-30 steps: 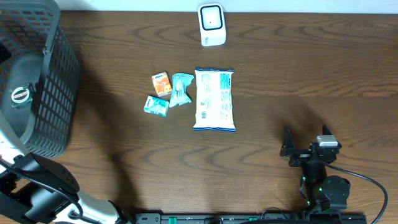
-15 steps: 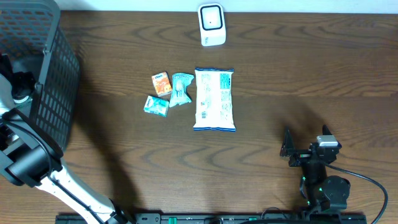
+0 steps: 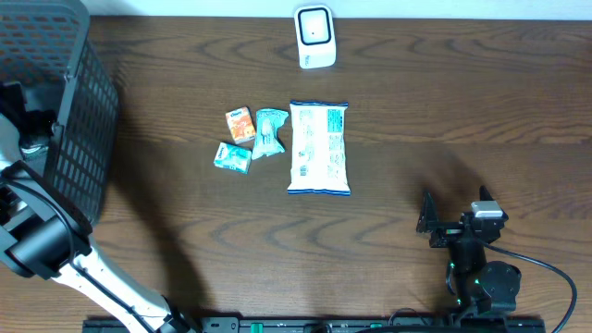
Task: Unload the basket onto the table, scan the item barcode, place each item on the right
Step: 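Reach the left gripper into the grey basket and grasp the Zam-Buk tin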
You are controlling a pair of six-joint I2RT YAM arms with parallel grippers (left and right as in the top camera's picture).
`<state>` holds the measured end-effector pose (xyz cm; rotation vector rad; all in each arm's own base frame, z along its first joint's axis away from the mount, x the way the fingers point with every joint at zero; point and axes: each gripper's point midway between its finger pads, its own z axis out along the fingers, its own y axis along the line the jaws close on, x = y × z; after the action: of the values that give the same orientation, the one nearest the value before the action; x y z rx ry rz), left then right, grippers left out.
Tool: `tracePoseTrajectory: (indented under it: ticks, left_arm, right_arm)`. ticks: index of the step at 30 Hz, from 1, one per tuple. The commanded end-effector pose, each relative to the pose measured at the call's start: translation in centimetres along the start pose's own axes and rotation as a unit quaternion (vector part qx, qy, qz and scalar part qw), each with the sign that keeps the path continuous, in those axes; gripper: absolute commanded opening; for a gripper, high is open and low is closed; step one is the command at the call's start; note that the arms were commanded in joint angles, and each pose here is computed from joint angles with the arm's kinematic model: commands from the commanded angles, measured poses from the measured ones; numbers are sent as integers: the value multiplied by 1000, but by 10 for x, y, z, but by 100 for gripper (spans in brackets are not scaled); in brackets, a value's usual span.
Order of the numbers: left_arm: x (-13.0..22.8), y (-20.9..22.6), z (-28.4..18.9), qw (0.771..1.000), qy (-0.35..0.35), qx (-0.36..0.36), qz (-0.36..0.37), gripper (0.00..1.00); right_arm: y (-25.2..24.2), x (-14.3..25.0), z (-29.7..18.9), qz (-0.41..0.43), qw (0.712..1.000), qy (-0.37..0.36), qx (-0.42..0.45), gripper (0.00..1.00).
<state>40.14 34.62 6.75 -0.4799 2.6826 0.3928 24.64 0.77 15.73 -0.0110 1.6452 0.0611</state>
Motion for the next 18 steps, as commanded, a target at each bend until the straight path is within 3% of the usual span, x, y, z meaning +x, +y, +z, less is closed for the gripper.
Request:
tracePoseTrajectory:
  ticks: [1,6,11,12,18]
  left_arm:
    - [16,7,11,1000,9,4,-7,98]
    - [18,13,22,998,-12,0,-65,99]
    - [0,-14,20,993,-57,81,-63,95]
    - [0,-14,22,993,-57,82,-63,91]
    - [14,-20,44,993,-34,89,-65,91]
  right_arm:
    - [-3,1,0,0,1000,1,6,99]
    - [-3,1,0,0,1000,1,6,99]
    - [-3,1,0,0,1000,1,6,99]
    - [-3,1,0,0,1000,0,6,99]
    - [-3,1,0,0,1000,1,6,99]
